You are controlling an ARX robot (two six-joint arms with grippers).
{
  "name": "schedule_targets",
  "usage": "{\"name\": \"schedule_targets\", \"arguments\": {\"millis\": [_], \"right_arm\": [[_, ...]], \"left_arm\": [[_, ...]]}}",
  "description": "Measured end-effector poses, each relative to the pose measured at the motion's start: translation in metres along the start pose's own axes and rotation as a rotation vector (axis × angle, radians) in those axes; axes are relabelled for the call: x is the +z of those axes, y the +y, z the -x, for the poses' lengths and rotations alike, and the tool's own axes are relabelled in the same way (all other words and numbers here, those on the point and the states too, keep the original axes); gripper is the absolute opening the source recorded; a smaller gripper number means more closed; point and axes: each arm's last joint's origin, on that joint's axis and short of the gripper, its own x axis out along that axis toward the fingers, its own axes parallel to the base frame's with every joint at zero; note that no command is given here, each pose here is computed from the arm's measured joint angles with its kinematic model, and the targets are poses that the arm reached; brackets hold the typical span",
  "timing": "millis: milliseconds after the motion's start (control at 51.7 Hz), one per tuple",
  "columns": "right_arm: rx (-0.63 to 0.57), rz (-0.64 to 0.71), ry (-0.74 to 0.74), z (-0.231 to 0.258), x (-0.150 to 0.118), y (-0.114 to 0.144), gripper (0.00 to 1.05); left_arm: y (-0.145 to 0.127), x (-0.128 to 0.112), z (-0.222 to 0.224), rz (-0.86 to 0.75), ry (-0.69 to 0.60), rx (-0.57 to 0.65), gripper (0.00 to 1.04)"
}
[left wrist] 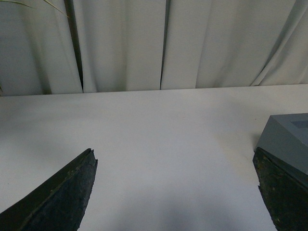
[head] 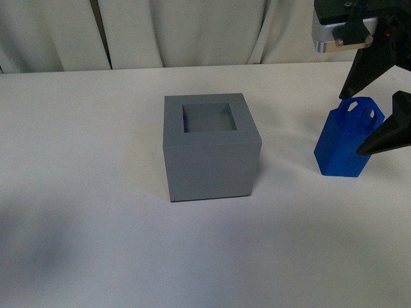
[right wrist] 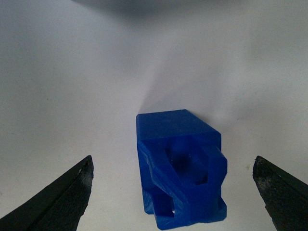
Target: Insert blue part into gray base
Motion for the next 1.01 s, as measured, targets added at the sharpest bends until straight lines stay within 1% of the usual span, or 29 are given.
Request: {"name": "schedule_targets", "arguments": {"millis": [116,542,581,600,697,774,813,832,1006], "right_arm": [[-0.003,0.018,0.047,-0.009,-0.002,-0.005,0.97],[0.016,0.013,0.073,-0.028,-0.006,-0.01,0.96],[0.015,0.012,0.075,-0.028,-0.006,-0.01,0.92],[0.016,0.012,0.076,-0.029,-0.007,-0.01,0.87],[0.015,0.012,0.076,-0.029,-0.007,-0.01,0.71],[0.021,0.009,0.076,-0.029,-0.006,-0.01,0.54],[0.025,0.009,0.074,-0.027,-0.006,-0.011,0.49],[0.024,0.009,0.072,-0.025,-0.005,-0.012,0.48],[0.019,0.019,0.03,-0.001,0.011,-0.02,0.48]], "left_arm": [[0.0,0.0,0.0,0.0,0.0,0.0,0.99],[0.0,0.0,0.0,0.0,0.0,0.0,0.99],[0.0,0.0,0.0,0.0,0.0,0.0,0.99],[0.0,0.0,0.0,0.0,0.0,0.0,0.99],[0.0,0.0,0.0,0.0,0.0,0.0,0.99],[0.0,0.0,0.0,0.0,0.0,0.0,0.99],[0.0,0.0,0.0,0.0,0.0,0.0,0.99],[0.0,0.0,0.0,0.0,0.0,0.0,0.99],[0.0,0.0,0.0,0.0,0.0,0.0,0.99]]}}
